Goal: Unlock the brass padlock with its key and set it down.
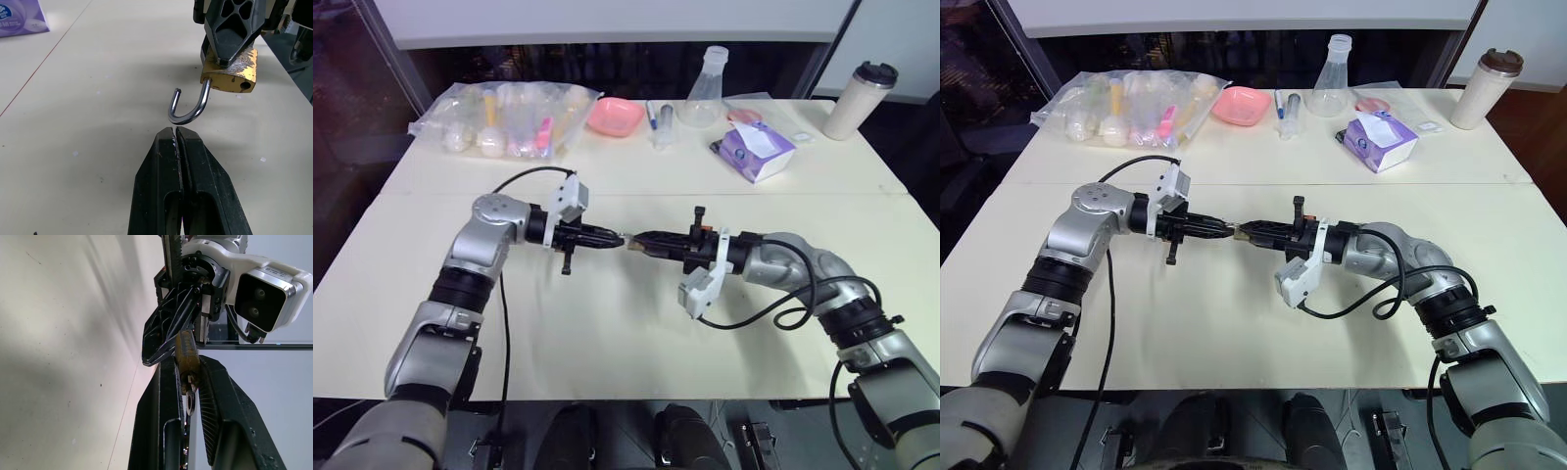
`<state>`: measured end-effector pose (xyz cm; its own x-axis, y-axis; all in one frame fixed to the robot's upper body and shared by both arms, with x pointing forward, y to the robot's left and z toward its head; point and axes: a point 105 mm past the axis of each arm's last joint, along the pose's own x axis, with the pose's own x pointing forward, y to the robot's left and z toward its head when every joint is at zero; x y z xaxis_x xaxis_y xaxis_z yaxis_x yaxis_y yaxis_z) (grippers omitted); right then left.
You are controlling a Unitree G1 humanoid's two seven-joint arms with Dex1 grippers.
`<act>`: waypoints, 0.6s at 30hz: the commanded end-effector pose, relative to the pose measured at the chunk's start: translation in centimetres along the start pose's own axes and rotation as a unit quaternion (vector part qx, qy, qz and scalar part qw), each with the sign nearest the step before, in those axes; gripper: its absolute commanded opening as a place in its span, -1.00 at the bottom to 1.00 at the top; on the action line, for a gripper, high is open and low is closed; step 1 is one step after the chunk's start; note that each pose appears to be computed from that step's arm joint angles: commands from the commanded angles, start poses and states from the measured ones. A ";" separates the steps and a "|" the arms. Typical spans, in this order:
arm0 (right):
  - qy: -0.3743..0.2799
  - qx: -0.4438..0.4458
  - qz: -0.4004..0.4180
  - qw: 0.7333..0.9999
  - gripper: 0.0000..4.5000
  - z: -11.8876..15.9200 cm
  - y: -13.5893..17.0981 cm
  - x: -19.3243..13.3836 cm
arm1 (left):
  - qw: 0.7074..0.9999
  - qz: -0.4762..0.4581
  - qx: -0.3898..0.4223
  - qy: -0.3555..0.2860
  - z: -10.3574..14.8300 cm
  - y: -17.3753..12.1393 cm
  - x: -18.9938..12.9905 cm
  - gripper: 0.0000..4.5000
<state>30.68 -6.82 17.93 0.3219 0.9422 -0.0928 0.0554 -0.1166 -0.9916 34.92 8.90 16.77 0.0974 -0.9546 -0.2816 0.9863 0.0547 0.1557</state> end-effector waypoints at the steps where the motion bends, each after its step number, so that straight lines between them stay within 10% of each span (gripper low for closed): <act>1: -0.005 -0.005 -0.027 1.000 -1.00 0.3 -1.2 0.0 | 0.999 0.034 0.025 -0.013 1.4 1.1 -1.3 -0.99; 18: 0.126 0.135 0.031 0.982 -1.00 -6.1 4.7 3.3 | 0.989 0.145 0.019 -0.011 0.9 1.0 -5.0 -0.99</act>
<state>37.51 -6.51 12.69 0.5455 0.8178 -0.1834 -0.2280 -0.0657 -0.9714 35.42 13.14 17.63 0.3472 -0.9060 -0.2421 0.9279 0.2945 0.2286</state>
